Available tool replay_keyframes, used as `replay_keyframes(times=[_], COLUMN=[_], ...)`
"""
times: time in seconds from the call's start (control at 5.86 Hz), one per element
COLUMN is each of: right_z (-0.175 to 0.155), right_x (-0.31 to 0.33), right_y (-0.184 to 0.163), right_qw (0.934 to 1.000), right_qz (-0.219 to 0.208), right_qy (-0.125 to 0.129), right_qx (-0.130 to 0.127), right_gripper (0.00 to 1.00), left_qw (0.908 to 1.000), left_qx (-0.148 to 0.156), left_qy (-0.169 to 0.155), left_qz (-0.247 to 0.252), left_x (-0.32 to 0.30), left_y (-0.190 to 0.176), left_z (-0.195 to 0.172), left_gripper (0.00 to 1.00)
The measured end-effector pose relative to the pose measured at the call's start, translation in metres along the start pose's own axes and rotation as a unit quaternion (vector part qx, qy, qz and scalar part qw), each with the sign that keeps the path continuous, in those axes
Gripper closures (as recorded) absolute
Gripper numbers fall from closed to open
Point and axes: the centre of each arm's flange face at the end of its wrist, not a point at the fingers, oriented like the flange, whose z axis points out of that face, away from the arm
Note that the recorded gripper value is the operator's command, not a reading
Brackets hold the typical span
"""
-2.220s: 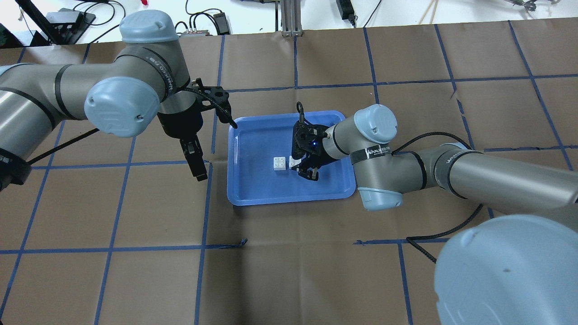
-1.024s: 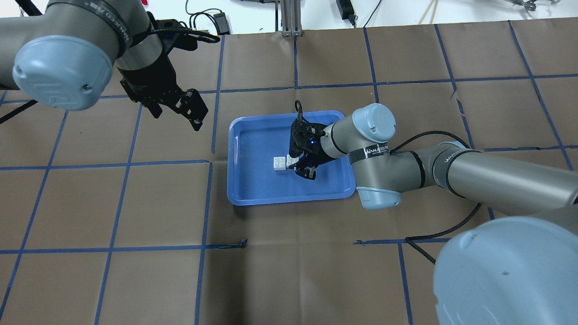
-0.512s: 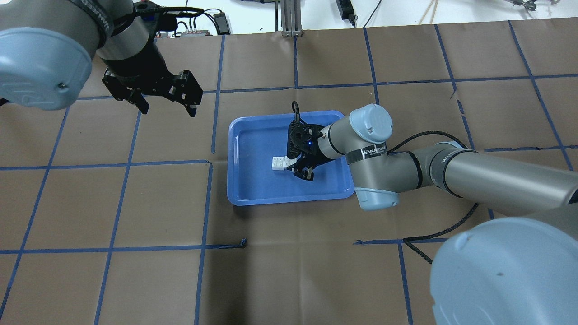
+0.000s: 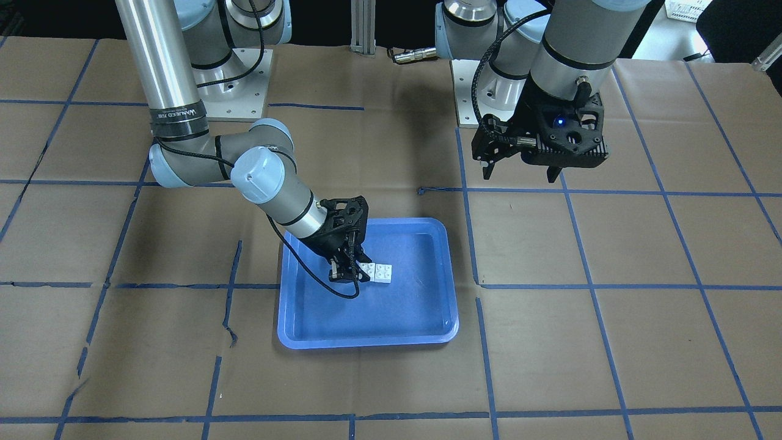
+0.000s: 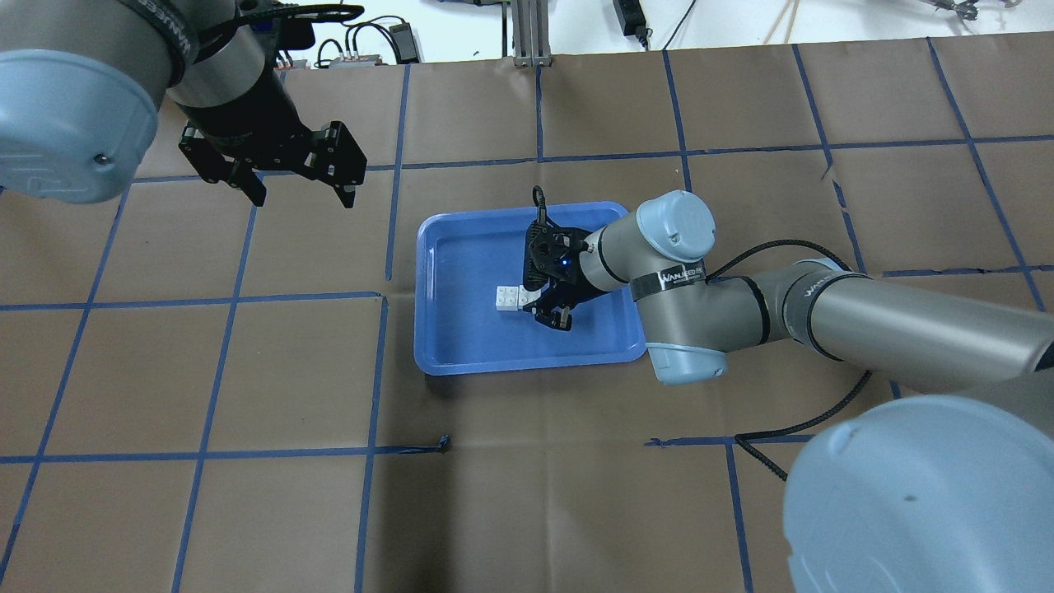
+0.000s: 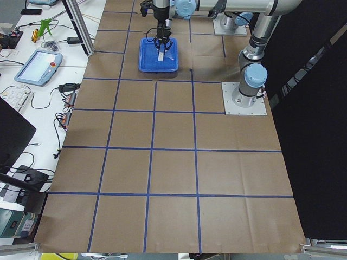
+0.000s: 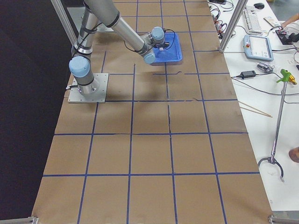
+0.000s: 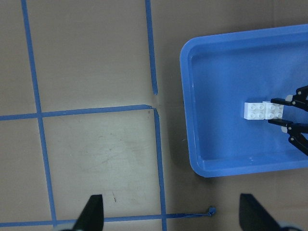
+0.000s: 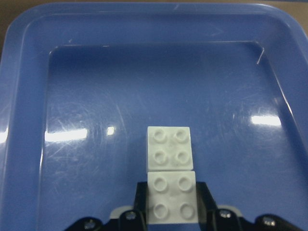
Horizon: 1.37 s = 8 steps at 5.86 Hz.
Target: Assemble white blocks and place on blue tray
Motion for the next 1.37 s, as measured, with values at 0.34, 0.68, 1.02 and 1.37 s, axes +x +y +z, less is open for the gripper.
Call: replay_keyframes(times=[0.34,0.68,1.02,1.37], right_z=[0.0,0.0,0.0,0.001], right_x=[0.0,0.0,0.0,0.0], right_y=[0.0,0.0,0.0,0.001], right_qw=[1.0,1.0,1.0,1.0], right_qz=[0.0,0.001,0.002,0.003], right_qy=[0.0,-0.001,-0.002,-0.003], right_qx=[0.0,0.0,-0.001,-0.001], right_gripper=[0.64,0.64,0.63,0.63], left_qw=[1.0,1.0,1.0,0.9999], left_qx=[0.001,0.001,-0.001,0.001], left_qy=[0.0,0.0,0.0,0.004], left_qz=[0.0,0.0,-0.008,-0.012], left_x=[0.0,-0.005,-0.015,-0.017], left_y=[0.0,-0.001,-0.003,-0.004], left_z=[-0.001,-0.001,0.001,0.0], left_gripper=[0.01,0.01,0.01,0.01])
